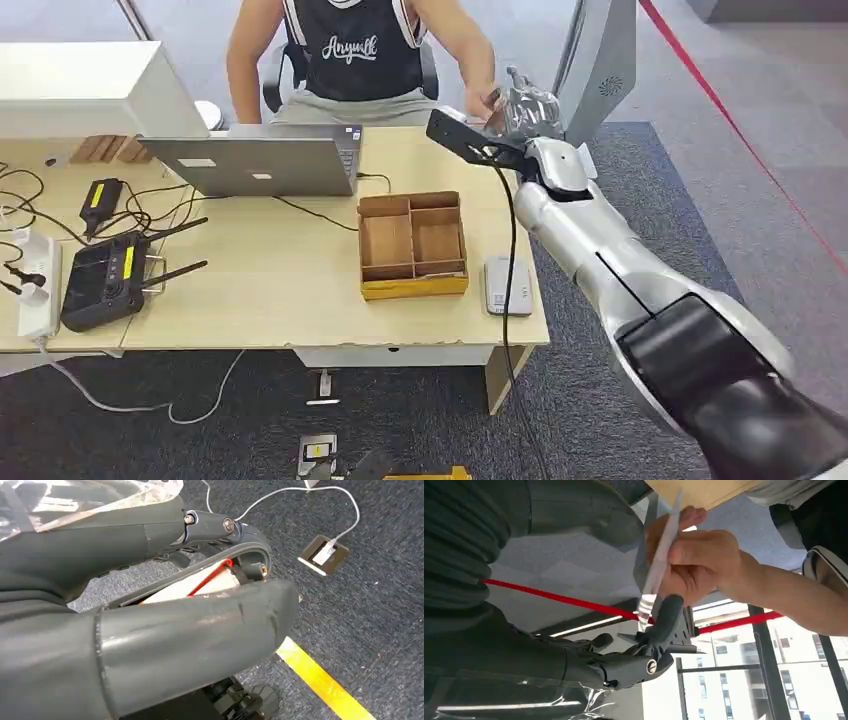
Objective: Pass the card to the sensor for recognition and then transmit it.
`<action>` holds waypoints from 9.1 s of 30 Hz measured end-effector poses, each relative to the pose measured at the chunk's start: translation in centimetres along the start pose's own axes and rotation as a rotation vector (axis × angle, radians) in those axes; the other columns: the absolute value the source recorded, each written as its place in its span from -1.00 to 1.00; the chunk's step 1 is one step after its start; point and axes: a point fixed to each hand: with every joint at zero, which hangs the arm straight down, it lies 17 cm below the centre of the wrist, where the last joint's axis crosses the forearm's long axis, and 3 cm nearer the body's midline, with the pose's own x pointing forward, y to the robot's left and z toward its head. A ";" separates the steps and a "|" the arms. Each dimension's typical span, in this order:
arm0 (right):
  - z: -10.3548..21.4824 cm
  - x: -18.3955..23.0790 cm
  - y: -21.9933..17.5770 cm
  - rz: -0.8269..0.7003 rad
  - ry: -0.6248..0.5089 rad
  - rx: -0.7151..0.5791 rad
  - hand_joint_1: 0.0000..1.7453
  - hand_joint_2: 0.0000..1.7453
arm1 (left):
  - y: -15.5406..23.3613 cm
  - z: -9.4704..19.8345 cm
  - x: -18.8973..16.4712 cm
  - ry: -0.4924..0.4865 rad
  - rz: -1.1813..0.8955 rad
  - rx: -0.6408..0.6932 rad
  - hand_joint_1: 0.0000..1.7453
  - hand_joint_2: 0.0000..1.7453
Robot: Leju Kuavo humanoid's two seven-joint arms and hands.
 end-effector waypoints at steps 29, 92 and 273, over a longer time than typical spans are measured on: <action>8.0 6.6 7.6 -0.661 -0.148 0.323 -1.00 1.00 | 1.0 0.2 -2.9 0.091 0.134 0.084 -1.00 -1.00; 16.5 4.5 10.7 0.036 -0.311 0.041 -1.00 1.00 | 1.9 1.7 -11.3 0.225 0.666 0.253 -1.00 -1.00; 17.0 2.1 22.0 0.058 -0.200 0.323 1.00 1.00 | 3.1 0.6 -8.8 0.193 0.548 0.217 -1.00 -1.00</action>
